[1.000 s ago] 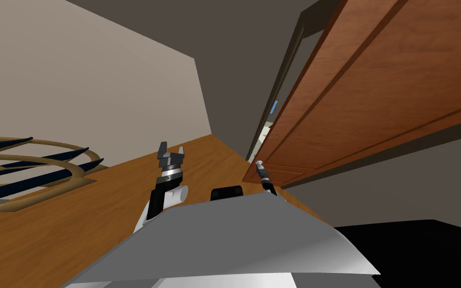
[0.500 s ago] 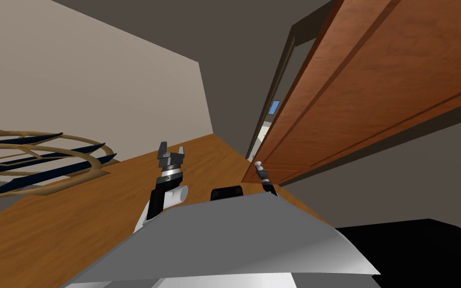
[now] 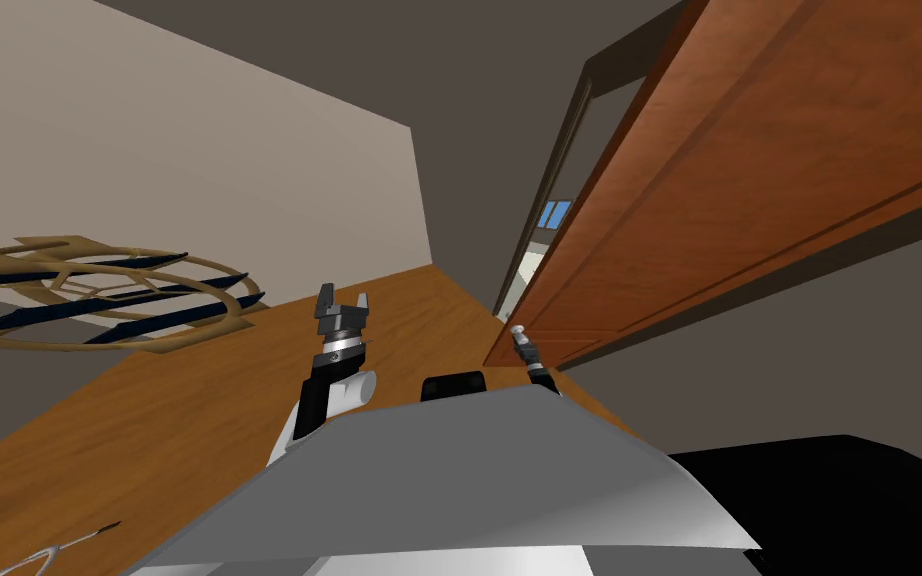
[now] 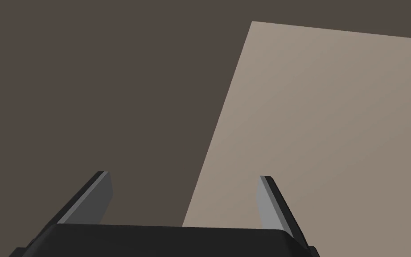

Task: Pull the door open

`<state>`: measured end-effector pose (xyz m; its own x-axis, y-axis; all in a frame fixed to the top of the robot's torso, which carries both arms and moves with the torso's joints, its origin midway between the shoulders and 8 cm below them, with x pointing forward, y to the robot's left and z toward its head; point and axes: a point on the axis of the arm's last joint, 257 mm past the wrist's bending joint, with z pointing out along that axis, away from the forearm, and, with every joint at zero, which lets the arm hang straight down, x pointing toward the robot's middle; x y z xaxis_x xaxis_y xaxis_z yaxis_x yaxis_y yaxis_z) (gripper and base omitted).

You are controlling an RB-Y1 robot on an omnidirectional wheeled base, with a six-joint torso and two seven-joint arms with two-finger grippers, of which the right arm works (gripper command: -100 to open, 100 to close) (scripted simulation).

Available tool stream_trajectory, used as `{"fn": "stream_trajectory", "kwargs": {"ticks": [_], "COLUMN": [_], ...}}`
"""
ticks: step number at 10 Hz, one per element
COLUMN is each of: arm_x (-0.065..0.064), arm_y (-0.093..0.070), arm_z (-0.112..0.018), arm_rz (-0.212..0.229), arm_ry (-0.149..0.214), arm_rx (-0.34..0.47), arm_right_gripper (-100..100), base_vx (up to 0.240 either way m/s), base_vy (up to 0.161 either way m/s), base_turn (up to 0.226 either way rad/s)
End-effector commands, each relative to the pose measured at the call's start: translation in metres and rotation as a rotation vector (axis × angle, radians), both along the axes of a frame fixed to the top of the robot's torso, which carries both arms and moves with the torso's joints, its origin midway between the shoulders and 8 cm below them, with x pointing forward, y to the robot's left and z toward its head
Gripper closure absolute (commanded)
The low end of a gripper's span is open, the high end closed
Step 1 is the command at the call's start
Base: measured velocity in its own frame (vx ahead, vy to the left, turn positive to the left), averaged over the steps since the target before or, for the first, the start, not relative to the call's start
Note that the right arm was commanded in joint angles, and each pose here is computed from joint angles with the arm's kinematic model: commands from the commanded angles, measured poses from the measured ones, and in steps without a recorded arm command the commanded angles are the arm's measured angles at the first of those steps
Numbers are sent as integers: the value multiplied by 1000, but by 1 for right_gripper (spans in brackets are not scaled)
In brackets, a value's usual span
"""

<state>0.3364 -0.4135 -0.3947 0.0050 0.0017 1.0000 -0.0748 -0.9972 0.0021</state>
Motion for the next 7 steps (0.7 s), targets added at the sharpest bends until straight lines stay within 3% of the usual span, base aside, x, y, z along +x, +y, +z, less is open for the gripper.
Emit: {"fn": "stream_trajectory", "kwargs": {"ticks": [1, 7], "arm_x": [-8, -26], "arm_y": [-1, -1], "arm_z": [2, 0], "arm_rz": [19, 59], "arm_ry": [-5, 2], "arm_rx": [0, 0], "arm_right_gripper": [100, 100], "base_vx": [-212, -157], "base_vy": [-42, -30], "base_turn": [125, 96]}}
